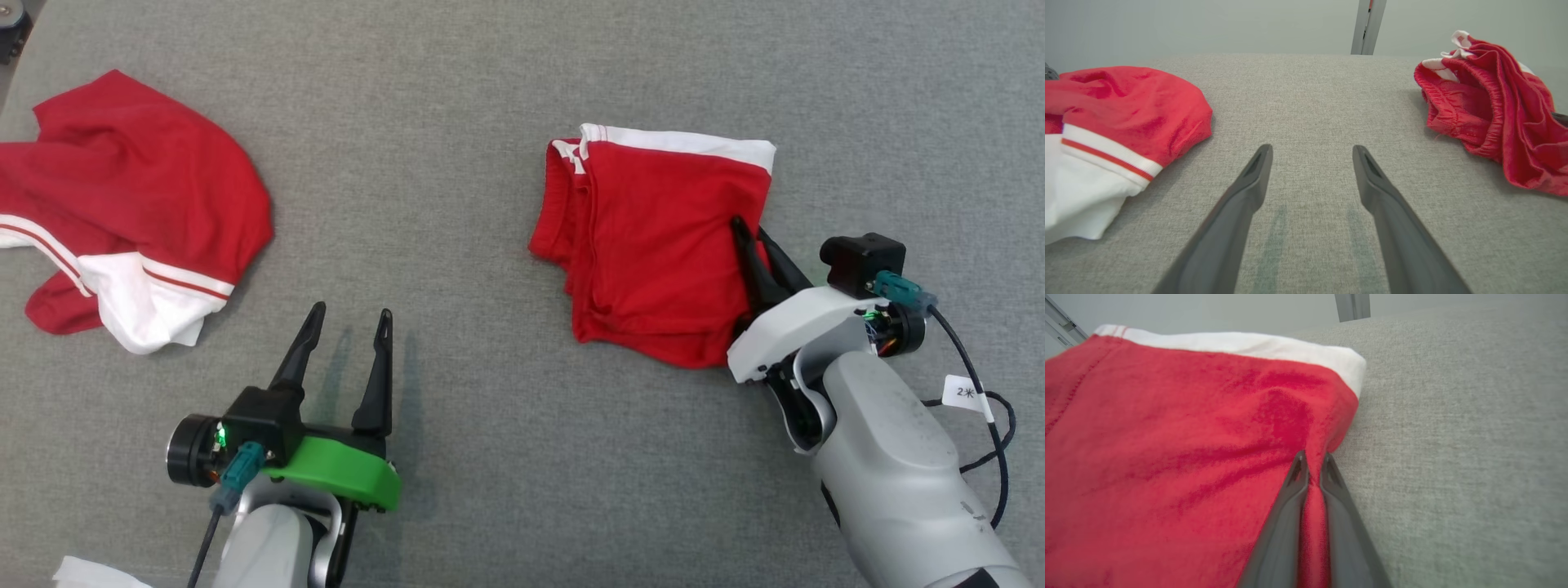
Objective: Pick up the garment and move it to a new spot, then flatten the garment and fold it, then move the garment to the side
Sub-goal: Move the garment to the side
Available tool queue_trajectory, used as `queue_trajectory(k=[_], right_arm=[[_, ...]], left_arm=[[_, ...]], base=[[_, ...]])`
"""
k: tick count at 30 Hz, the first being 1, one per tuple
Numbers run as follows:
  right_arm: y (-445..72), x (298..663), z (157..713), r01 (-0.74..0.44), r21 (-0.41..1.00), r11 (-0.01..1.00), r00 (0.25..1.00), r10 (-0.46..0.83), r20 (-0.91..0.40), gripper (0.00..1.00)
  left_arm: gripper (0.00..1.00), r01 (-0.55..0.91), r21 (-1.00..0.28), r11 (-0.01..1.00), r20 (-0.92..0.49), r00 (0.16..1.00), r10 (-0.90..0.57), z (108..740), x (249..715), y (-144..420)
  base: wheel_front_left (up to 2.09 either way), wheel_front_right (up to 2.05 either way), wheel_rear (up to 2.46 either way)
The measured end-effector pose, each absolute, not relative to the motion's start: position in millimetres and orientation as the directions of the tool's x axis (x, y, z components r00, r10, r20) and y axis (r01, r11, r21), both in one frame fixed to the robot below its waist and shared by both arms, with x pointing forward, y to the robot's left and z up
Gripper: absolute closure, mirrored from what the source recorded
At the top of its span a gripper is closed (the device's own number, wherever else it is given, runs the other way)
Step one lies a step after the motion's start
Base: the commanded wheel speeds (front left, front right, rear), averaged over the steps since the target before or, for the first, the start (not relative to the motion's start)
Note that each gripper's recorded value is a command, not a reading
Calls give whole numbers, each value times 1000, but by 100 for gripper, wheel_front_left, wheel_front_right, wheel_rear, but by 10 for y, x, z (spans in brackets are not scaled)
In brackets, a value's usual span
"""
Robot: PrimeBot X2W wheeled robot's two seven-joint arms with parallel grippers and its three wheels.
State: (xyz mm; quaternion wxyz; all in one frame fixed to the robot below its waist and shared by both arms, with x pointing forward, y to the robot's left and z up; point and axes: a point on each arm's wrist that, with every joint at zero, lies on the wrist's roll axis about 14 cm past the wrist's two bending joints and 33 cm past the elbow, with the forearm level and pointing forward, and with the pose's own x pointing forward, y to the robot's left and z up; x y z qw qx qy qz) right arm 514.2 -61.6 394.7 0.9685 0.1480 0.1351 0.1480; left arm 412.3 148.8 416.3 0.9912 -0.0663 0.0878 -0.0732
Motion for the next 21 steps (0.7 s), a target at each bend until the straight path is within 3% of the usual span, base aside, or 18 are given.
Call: queue_trajectory(k=[6,11,21], right_arm=[[-795,5038,3970,-211,323,922,935,288,-210,100],[-1099,4850,3974,-158,291,943,948,228,-222,100],[-1948,4289,4081,27,206,978,970,25,-242,100]], left_arm=[[0,197,-137,971,-170,961,-219,4131,4108,1329],[0,325,-163,931,-130,929,-347,4212,4158,877],[0,600,-208,772,-47,783,-621,4393,4069,-181]], base=[[0,0,0],[0,0,0],[0,0,0]])
